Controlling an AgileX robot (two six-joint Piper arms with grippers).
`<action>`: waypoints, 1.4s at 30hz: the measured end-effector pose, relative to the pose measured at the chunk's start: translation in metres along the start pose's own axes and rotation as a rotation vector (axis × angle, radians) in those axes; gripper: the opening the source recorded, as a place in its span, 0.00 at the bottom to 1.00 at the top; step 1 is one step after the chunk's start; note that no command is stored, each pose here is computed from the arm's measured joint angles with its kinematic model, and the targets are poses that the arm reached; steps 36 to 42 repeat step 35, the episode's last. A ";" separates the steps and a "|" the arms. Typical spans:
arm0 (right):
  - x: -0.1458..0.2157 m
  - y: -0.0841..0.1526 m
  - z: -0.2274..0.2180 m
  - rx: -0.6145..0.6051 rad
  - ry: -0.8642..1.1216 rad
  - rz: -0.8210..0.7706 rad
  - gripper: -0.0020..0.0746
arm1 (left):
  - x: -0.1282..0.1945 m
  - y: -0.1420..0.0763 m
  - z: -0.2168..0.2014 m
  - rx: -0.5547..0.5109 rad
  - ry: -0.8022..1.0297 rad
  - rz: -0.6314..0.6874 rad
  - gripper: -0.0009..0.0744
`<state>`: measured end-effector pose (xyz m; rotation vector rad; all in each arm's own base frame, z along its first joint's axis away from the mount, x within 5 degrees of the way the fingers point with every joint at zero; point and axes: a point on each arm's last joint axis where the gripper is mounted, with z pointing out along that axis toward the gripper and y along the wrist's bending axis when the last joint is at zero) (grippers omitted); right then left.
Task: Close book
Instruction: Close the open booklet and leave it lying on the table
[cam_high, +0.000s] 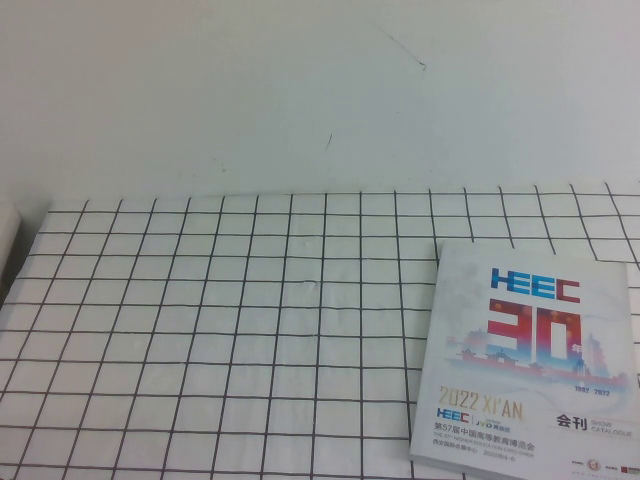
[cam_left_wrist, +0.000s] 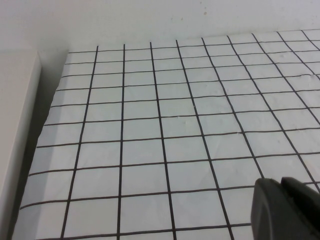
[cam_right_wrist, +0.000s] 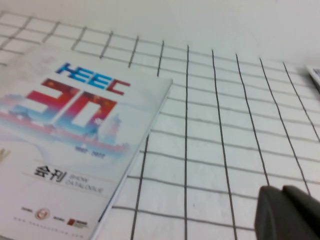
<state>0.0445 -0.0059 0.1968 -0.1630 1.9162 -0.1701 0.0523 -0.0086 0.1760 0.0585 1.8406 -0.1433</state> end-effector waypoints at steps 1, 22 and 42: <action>0.005 0.000 0.003 0.007 0.018 0.006 0.02 | 0.000 0.000 0.000 0.000 0.000 0.000 0.01; 0.021 0.008 0.015 -0.028 -0.018 0.161 0.02 | 0.000 0.000 0.000 -0.002 0.005 0.007 0.01; 0.021 0.008 0.015 -0.028 -0.018 0.161 0.02 | 0.000 0.000 0.000 -0.002 0.005 0.007 0.01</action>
